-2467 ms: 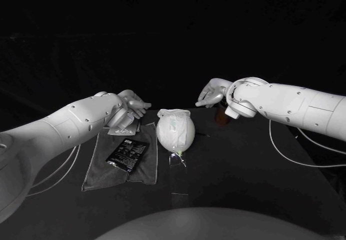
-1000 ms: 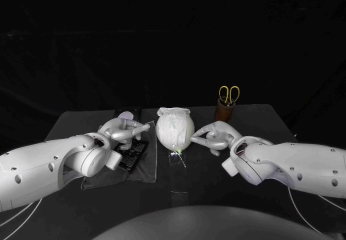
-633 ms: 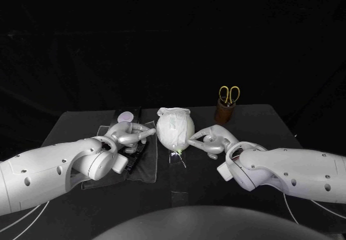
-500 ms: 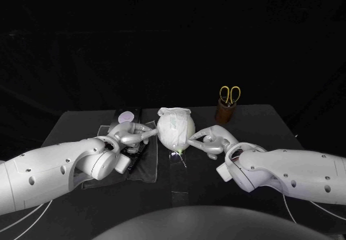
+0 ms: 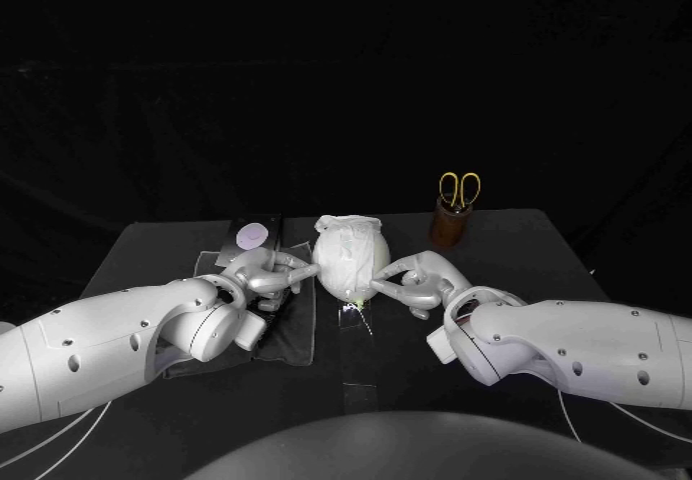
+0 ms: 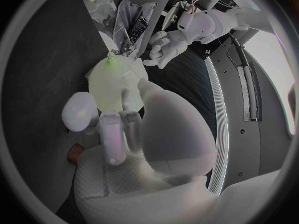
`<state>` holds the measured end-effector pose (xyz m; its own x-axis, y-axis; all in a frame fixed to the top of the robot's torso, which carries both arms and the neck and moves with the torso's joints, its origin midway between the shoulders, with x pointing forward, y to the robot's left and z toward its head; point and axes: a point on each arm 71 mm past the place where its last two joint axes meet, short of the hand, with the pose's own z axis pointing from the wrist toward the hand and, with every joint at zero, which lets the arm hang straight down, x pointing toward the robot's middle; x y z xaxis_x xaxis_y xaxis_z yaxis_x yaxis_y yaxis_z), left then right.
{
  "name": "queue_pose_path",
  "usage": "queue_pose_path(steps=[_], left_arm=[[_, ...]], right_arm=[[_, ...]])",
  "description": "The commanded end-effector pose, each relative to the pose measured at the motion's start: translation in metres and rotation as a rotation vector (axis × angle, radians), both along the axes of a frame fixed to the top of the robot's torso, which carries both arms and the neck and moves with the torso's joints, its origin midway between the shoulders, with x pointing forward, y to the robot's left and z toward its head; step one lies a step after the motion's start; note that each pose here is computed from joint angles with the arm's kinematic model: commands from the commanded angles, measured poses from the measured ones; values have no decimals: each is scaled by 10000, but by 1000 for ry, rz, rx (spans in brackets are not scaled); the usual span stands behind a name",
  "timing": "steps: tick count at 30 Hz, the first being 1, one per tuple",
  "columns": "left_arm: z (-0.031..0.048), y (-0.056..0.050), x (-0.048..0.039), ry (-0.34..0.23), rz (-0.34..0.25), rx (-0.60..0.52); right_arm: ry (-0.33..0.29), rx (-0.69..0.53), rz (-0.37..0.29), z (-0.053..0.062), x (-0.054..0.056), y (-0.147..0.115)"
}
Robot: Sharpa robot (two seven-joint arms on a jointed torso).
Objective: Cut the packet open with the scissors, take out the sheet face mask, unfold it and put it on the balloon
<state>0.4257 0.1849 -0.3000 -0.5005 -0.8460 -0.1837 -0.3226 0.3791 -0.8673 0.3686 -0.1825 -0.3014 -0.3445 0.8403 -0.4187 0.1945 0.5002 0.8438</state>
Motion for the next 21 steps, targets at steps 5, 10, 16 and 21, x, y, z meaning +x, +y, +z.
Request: queue_pose_path(steps=[5, 10, 16, 21], left_arm=[[-21, -48, -20, 19, -27, 15], [-37, -61, -17, 19, -30, 25], [-51, -65, -10, 13, -35, 37], [-55, -94, -12, 13, -44, 41]], right_arm=[[-25, -10, -8, 1, 14, 19], [-29, -14, -10, 0, 18, 35], [-28, -14, -5, -1, 18, 64], [-20, -17, 9, -14, 24, 95]])
